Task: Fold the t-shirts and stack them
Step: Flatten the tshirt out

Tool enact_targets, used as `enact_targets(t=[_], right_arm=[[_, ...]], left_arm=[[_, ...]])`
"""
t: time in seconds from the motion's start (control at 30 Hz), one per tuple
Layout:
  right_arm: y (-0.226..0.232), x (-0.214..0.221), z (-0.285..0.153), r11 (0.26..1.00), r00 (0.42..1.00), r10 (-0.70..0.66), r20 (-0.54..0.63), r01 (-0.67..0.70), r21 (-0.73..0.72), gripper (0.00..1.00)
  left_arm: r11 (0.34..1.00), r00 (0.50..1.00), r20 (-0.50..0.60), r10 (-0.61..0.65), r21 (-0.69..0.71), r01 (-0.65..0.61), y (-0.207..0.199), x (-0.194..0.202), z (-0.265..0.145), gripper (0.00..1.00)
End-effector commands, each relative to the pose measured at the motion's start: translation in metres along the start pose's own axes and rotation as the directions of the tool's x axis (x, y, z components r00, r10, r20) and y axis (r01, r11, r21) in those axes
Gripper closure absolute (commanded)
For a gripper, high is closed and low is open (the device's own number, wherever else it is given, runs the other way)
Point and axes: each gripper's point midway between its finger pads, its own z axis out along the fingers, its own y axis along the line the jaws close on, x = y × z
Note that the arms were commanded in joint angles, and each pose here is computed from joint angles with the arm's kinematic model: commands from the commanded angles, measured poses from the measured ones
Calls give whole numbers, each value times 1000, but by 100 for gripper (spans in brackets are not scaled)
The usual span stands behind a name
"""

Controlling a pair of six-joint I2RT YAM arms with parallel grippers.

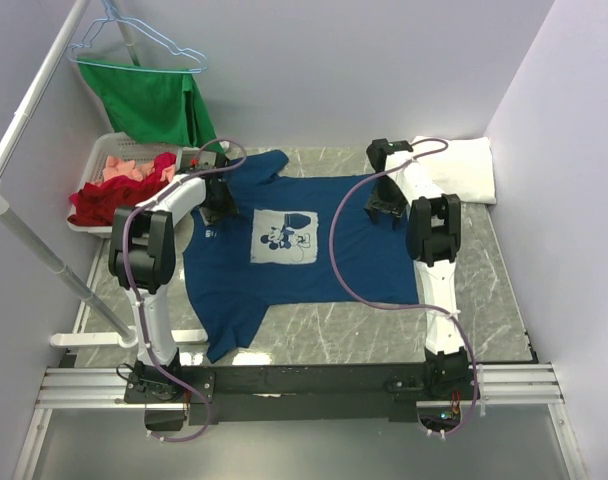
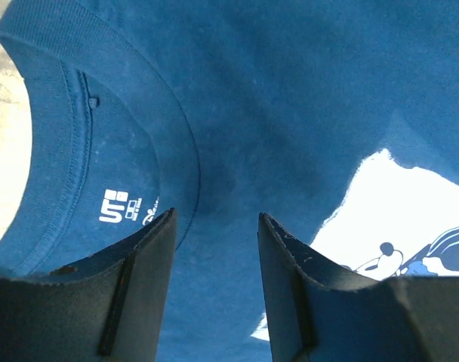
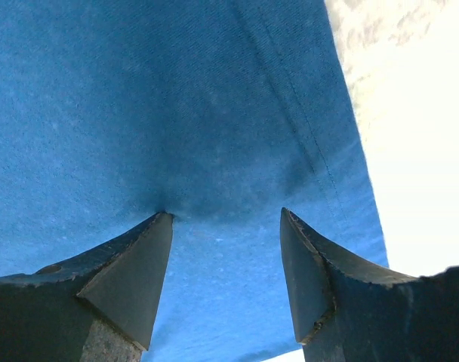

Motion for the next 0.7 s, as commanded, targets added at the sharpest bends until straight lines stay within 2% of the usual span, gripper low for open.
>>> enact_targets(t=[0.0, 0.43, 0.67], right_arm=[[0, -24, 6, 996, 997, 78, 23, -77, -32, 34], [-8, -50, 14, 982, 986, 163, 17, -161, -99, 33], [-7, -52, 1, 984, 990, 128, 52, -120, -131, 36]], left_arm=[[1000, 999, 36, 10, 17, -10, -11, -16, -6, 47], [1000, 1000, 14, 25, -16, -25, -14, -22, 18, 47], [1000, 999, 32, 20, -20, -20, -21, -36, 28, 45]])
